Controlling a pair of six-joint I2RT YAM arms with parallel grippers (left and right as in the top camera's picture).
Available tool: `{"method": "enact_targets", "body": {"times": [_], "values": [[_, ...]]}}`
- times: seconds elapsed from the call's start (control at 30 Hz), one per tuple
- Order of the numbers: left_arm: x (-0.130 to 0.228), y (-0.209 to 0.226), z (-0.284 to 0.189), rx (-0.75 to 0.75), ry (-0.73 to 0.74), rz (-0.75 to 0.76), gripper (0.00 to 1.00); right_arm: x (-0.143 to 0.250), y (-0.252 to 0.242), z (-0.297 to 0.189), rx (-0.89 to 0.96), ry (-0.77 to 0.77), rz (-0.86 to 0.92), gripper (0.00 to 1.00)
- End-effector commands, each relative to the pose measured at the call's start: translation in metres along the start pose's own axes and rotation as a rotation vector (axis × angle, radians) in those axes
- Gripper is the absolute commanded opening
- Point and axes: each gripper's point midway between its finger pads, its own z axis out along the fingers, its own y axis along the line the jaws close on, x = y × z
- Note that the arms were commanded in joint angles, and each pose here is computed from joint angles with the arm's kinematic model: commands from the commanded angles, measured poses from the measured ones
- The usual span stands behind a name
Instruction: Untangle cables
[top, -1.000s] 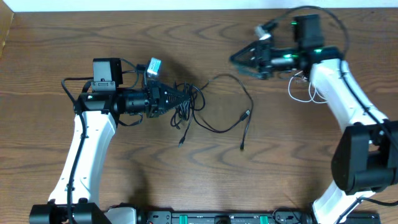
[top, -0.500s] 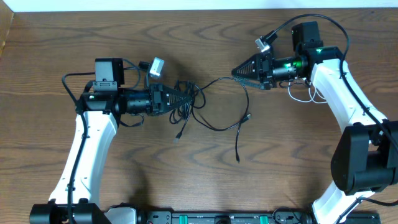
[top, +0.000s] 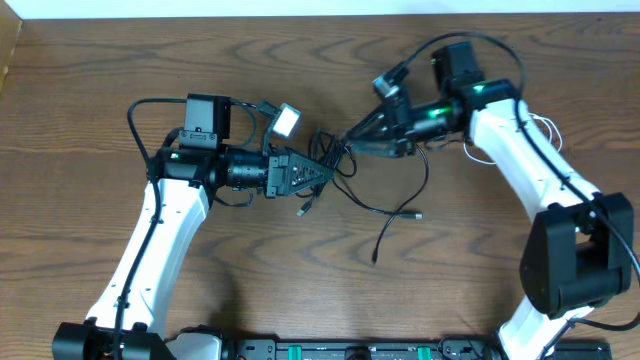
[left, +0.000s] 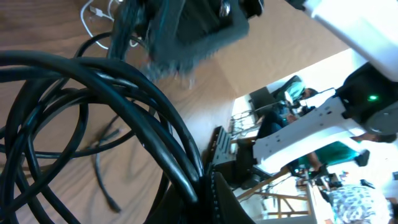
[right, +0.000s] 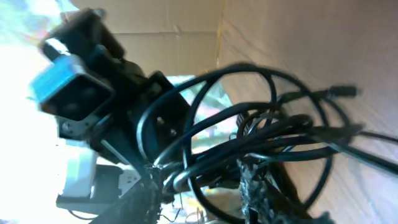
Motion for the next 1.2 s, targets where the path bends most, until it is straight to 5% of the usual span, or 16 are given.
{"method": "enact_targets", "body": {"times": [0.0,0.6,0.73,0.83,1.17], "values": [[0.001,0.003,0.001,-0.01,0.002,0.036,0.08,0.004,-0.007,0.017,0.05,0.023,0.062,0.36],[0.011,0.0,0.014,-0.014,0.05,0.048,0.08,0.007,-0.011,0.038,0.104,0.039,0.076,0.31],[0.013,0.007,0.014,-0.058,0.059,0.036,0.08,0.007,-0.013,0.04,0.122,0.036,0.069,0.05],[0.016,0.011,0.013,-0.08,0.066,0.013,0.25,0.003,-0.02,0.039,0.162,0.014,0.052,0.01],[0.018,0.018,0.012,-0.125,0.075,-0.008,0.35,0.0,-0.033,0.037,0.233,-0.006,-0.018,0.01]]}}
